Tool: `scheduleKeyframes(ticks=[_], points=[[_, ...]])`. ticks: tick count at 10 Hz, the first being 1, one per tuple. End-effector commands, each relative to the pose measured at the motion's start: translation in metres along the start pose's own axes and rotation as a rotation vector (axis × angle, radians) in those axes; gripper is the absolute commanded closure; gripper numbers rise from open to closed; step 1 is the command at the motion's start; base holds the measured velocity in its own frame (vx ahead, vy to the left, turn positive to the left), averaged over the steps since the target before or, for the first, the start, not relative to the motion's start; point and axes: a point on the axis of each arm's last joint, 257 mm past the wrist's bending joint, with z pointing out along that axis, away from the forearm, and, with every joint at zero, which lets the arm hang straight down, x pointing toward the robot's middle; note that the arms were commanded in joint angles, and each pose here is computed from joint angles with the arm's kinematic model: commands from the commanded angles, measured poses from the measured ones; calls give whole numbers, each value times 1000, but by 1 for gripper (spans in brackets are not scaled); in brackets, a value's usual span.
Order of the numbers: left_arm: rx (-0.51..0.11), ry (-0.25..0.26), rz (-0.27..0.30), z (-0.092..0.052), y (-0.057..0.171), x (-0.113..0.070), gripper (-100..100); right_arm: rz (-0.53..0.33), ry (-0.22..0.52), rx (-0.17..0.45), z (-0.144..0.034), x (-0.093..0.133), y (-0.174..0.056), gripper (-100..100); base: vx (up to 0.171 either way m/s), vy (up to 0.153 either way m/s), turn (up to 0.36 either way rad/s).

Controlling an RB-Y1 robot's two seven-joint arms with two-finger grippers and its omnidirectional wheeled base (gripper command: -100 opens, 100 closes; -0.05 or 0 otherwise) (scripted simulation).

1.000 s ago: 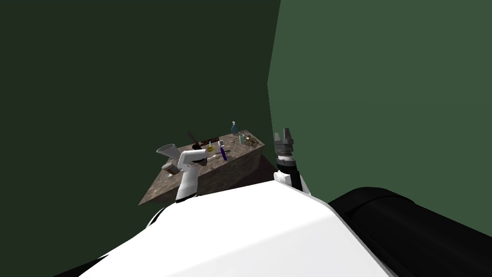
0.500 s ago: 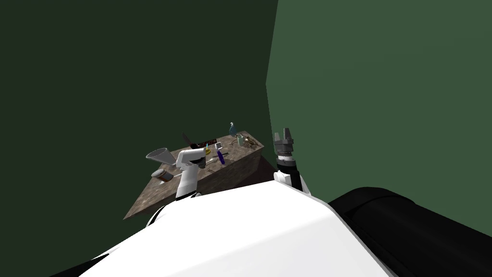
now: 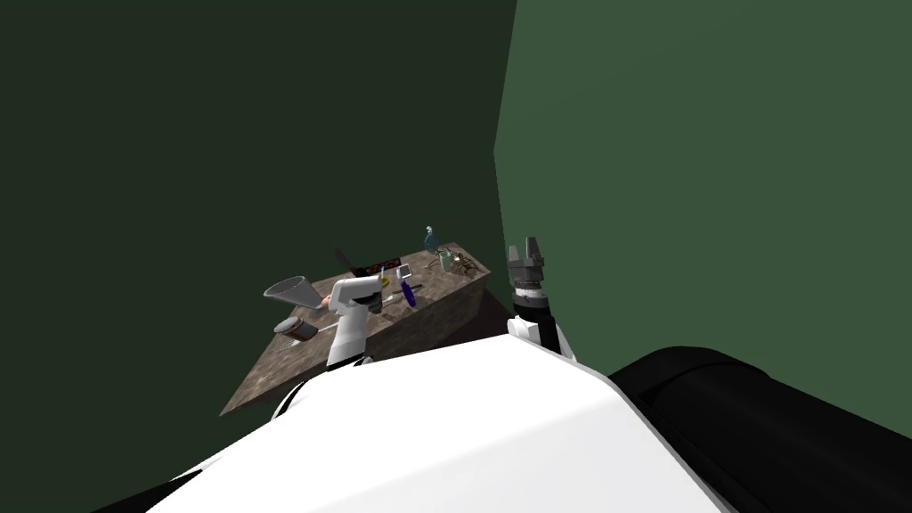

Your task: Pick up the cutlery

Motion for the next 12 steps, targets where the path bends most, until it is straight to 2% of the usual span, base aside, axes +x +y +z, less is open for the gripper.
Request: scheduleKeyframes(ticks=[1,2,3,4,8,9,10,12], points=[[3,2,2,7,1,1,-100,0,0,0,0,0,0,0,19,12,17],[4,3,4,11,2,2,-100,0,0,0,0,0,0,0,23,11,13],[2,2,3,10,2,1,-100,0,0,0,0,0,0,0,10,4,4],[3,2,3,10,2,1,100,0,0,0,0,0,0,0,0,0,0],[2,2,2,10,2,1,100,0,0,0,0,0,0,0,0,0,0],[2,2,2,10,2,1,0,0,0,0,0,0,0,0,0,0,0],[3,0,0,1,-1,0,100,0,0,0,0,0,0,0,-17,-7,-26],[2,-1,-2,-6,-2,-1,100,0,0,0,0,0,0,0,-21,-9,-21]])
